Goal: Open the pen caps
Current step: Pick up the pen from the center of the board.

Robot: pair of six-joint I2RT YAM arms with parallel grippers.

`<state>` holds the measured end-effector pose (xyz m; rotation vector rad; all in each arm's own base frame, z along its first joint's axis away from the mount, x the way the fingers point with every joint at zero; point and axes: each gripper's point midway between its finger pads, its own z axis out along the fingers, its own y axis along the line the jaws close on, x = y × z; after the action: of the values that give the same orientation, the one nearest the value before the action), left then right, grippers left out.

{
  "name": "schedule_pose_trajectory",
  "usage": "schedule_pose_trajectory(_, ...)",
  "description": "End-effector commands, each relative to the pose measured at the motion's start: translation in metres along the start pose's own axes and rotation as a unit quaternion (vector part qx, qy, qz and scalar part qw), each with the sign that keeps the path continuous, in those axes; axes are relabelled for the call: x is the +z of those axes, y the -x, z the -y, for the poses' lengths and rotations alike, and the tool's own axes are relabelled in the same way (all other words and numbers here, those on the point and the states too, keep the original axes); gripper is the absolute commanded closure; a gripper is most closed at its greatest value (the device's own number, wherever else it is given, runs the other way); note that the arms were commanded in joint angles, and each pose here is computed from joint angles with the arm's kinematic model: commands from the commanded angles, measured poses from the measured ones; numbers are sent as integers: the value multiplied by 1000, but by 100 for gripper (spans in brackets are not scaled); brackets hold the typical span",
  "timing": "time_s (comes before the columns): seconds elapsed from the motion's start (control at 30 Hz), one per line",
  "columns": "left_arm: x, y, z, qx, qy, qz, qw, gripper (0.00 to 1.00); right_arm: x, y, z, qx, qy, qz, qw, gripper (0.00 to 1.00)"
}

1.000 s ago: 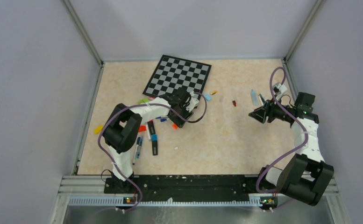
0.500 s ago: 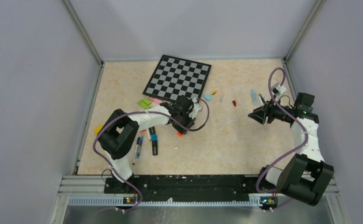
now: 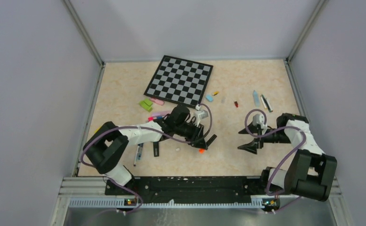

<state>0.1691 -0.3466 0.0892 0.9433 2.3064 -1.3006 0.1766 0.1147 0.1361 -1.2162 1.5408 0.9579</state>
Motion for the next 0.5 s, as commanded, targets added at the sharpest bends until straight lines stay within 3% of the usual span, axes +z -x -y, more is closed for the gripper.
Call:
schedule_pose_trajectory(0.0,7,8,44,-43,-146,0,988,100,9,2,-17,-171,58,13,983,31)
schedule_pose_trajectory(0.47,41,-4,68,-65,-216,-78,971,100,41,-16,-40,-297,161,-14,941,36)
